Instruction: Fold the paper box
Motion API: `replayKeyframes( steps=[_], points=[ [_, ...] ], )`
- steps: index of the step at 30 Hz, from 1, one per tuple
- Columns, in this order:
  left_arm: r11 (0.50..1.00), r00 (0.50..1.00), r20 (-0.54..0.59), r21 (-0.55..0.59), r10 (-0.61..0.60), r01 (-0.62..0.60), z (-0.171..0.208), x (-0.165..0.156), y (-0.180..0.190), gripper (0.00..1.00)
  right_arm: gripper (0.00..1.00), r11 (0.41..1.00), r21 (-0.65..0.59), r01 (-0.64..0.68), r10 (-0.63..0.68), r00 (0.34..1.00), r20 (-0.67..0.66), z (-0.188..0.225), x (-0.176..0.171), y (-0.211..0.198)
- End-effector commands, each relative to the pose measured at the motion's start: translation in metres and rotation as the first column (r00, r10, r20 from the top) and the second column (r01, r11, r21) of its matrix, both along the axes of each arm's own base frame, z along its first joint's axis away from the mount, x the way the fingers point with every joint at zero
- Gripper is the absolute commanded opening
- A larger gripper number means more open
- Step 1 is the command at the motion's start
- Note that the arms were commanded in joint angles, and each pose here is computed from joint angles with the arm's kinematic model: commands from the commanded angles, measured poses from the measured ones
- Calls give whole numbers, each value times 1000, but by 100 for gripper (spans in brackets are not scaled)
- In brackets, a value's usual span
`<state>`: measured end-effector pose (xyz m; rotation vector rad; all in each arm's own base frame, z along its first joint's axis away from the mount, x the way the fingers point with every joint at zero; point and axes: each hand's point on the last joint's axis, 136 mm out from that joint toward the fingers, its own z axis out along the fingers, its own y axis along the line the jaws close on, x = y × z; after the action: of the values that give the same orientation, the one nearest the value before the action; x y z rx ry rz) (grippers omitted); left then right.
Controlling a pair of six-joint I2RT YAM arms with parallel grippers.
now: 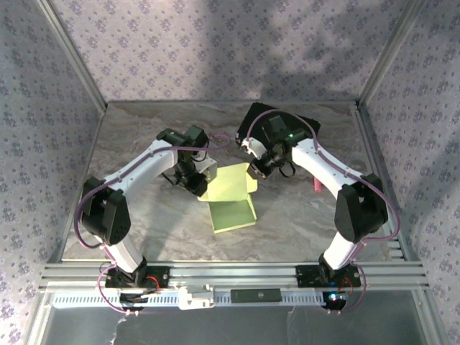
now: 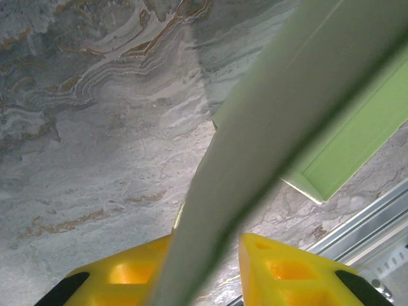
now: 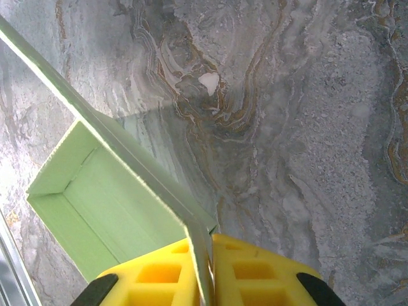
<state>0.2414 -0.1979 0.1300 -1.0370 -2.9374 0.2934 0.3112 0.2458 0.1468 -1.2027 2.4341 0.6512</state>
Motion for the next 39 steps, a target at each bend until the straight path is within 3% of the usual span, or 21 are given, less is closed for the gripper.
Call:
replayKeyframes(
  steps=[1, 12, 21, 32, 39],
  points=[
    [999, 1000, -12, 27, 23, -22, -5, -5, 4, 29, 12, 1000, -14, 5, -5, 1000, 4, 1, -5, -2],
    [1000, 1000, 20, 22, 13, -14, -2, 3, -10, 25, 9, 1000, -11, 6, -6, 1000, 6, 4, -9, -1],
    [998, 996, 93, 58, -10, 5, 7, 10, -11, 8, 19, 1000, -14, 6, -6, 1000, 15, 4, -12, -4],
    [994, 989, 147, 110, -34, 17, 19, 20, -5, 6, 20, 1000, -13, 8, -8, 1000, 10, 9, -21, -12],
    [994, 988, 151, 113, -24, 7, 17, 22, -6, 6, 26, 999, -30, 25, -25, 1000, 12, -2, -19, -16]
  ],
)
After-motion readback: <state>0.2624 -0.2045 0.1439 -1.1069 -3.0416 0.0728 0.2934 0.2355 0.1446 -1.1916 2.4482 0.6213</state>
